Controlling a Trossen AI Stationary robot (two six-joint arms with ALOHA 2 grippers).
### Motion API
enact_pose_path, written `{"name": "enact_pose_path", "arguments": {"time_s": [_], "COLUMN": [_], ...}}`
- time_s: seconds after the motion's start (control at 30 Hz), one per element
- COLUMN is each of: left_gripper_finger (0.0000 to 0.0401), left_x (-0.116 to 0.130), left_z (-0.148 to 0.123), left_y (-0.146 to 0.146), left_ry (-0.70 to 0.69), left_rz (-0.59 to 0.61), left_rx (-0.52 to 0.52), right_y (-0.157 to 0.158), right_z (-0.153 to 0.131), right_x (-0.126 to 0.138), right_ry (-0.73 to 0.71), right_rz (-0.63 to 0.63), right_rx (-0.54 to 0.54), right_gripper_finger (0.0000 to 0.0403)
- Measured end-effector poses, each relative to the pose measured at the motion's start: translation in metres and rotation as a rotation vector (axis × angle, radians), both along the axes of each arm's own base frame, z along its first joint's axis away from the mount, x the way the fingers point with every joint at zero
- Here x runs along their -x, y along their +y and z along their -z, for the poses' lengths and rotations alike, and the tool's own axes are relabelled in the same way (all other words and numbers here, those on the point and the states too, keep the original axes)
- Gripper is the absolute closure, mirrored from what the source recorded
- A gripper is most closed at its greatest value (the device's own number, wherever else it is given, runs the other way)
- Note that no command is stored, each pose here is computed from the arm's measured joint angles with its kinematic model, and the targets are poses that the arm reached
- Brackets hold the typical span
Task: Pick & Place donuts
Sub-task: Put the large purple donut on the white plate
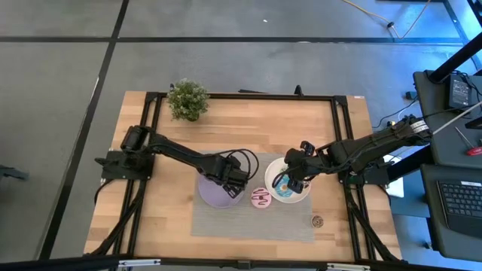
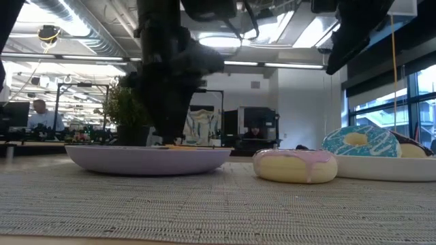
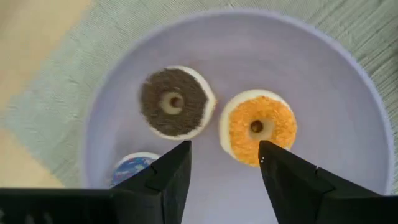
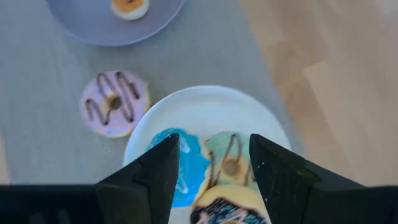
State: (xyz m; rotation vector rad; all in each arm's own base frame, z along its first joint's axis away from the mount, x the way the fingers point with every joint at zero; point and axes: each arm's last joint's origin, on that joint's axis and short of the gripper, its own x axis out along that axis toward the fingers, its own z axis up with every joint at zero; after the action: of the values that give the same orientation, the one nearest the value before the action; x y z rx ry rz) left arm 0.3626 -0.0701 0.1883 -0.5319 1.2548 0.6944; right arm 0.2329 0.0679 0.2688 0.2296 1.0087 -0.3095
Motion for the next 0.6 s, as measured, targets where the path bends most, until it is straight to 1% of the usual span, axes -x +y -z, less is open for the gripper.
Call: {"name": "enact_pose_path", "arguments": {"time_s": [0.13,0.2,0.3,0.37,0.43,0.53,0.6], "left_gripper_finger": [0.0220,0.0221,0.0223,0.0224,0.0222,0.0221,0.0222], "left_x": [0.005,0.007,0.011,0.018,0.029,0.045,0.053], "left_z": [-0.021,-0.031,-0.046,-0.057,-0.069,-0.086,-0.094], "left_y": [-0.004,-0.008,-0.016,-0.020,-0.022,-0.025,-0.027], "left_ry": [-0.084,-0.129,-0.198,-0.225,-0.240,-0.250,-0.271], "left_rz": [0.009,0.031,0.080,0.092,0.096,0.107,0.107], "left_rx": [-0.042,-0.034,-0.049,-0.107,-0.183,-0.270,-0.289], "right_y": [0.001,0.002,0.005,0.008,0.014,0.021,0.025], "right_z": [0.000,0.000,-0.003,-0.002,0.002,0.020,0.036], "right_x": [0.000,-0.001,-0.010,-0.018,-0.028,-0.044,-0.052], "right_ry": [0.012,-0.002,-0.097,-0.138,-0.157,-0.110,-0.058], "right_rz": [-0.016,0.006,0.019,-0.024,-0.108,-0.198,-0.245], "right_rx": [-0.041,-0.060,-0.088,-0.089,-0.104,-0.135,-0.135], "right_gripper_finger": [0.0206,0.0206,0.0206,0.0206,0.0206,0.0206,0.0206]}}
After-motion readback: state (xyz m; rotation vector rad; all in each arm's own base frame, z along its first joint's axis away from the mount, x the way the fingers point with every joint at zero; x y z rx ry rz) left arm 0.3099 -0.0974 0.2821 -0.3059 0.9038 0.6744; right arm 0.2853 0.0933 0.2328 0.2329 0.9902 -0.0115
